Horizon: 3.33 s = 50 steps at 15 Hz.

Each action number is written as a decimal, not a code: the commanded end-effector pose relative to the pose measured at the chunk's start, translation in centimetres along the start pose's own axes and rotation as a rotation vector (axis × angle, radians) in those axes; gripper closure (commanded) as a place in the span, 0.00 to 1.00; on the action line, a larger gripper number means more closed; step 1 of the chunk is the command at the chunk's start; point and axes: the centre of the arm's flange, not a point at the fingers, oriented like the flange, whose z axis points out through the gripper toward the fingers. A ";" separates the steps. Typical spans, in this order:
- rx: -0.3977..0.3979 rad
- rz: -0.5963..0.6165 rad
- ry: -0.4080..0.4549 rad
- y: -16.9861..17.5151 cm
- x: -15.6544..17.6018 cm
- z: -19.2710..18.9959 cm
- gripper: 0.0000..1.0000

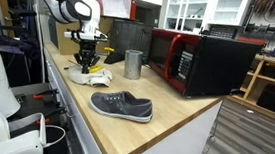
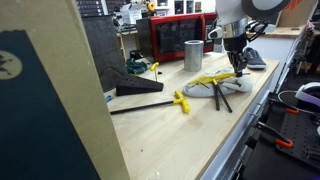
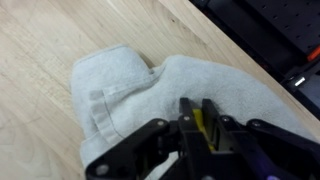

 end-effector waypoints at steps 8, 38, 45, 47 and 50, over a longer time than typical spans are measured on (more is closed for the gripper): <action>0.135 -0.092 -0.032 -1.5 0.7 -0.2 0.50; 0.722 0.052 0.192 5.0 -0.5 2.0 0.96; 0.660 -0.019 0.258 4.9 -2.6 -2.1 0.96; 0.660 -0.057 0.296 5.3 -3.3 -3.5 0.96; 0.659 -0.083 0.341 5.9 -4.4 -5.5 0.96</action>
